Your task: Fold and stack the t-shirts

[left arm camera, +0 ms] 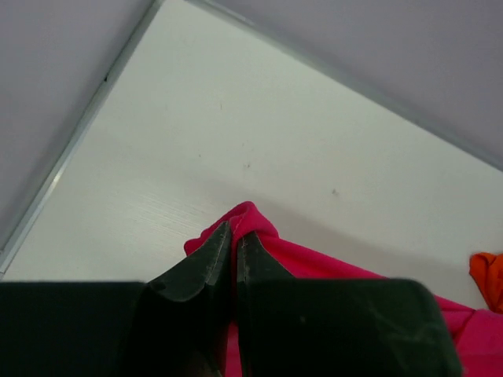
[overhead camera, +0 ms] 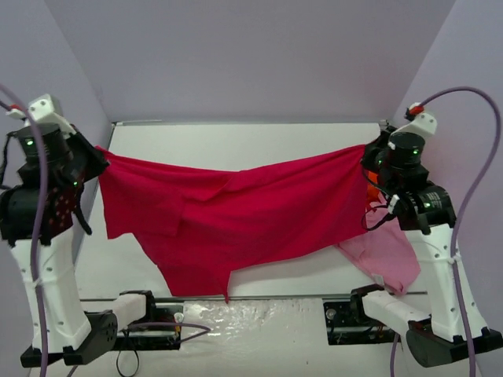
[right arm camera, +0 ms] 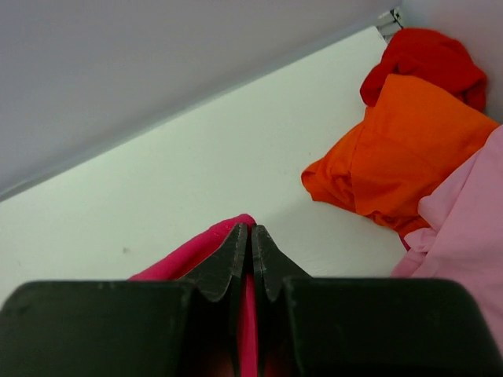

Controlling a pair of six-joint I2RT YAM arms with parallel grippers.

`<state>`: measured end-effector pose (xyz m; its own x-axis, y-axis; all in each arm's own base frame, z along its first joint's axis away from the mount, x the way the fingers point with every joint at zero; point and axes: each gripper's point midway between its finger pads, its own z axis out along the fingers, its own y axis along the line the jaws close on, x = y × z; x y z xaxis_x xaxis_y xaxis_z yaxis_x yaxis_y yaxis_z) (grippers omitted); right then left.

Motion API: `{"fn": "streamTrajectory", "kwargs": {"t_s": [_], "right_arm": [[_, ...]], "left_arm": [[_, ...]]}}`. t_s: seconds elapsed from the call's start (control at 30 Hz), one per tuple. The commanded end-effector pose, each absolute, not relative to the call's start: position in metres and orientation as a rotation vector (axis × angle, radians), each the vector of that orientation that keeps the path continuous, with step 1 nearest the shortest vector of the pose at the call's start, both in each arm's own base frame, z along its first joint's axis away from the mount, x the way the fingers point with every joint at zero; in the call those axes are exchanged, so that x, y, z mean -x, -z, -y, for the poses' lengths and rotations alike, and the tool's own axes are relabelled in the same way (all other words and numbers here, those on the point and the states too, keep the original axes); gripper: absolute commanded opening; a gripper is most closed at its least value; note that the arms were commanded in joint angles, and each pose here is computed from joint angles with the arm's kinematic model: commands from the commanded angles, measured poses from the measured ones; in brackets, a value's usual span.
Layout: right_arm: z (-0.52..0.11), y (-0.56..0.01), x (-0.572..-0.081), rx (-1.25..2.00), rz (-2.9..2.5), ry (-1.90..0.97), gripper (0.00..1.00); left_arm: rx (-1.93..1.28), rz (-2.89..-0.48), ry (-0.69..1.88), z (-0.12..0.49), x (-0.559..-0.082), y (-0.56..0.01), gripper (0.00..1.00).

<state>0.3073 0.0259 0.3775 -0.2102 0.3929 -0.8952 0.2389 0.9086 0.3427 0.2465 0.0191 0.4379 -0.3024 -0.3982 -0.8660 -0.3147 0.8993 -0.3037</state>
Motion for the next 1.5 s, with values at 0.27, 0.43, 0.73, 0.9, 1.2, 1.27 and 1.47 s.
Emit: {"fn": "streamTrajectory", "kwargs": {"t_s": [0.27, 0.43, 0.73, 0.9, 1.2, 1.27, 1.47], "right_arm": [[-0.048, -0.300, -0.416, -0.451, -1.848, -0.113, 0.00], [-0.056, -0.277, -0.466, -0.432, -1.820, -0.103, 0.00], [-0.066, -0.253, -0.526, -0.430, -1.800, -0.089, 0.45], [-0.058, -0.272, -0.496, -0.457, -1.762, -0.087, 0.58], [-0.075, -0.181, -0.355, -0.531, -2.110, -0.245, 0.56], [-0.081, -0.153, -0.329, -0.524, -2.189, -0.265, 0.54], [-0.078, -0.120, -0.287, -0.508, -2.296, -0.204, 0.53]], "left_arm": [[0.586, -1.979, 0.245, -0.006, -0.416, -0.339, 0.00], [0.536, -1.986, 0.168, -0.017, -0.464, -0.316, 0.00], [0.441, -1.956, 0.118, -0.023, -0.509, -0.305, 0.91], [0.444, -1.908, 0.127, -0.022, -0.477, -0.325, 0.97], [0.143, -2.299, 0.452, 0.130, -0.323, -0.260, 0.97], [0.148, -2.439, 0.481, 0.141, -0.295, -0.224, 0.97], [0.044, -2.686, 0.313, 0.150, -0.233, -0.167, 0.97]]}}
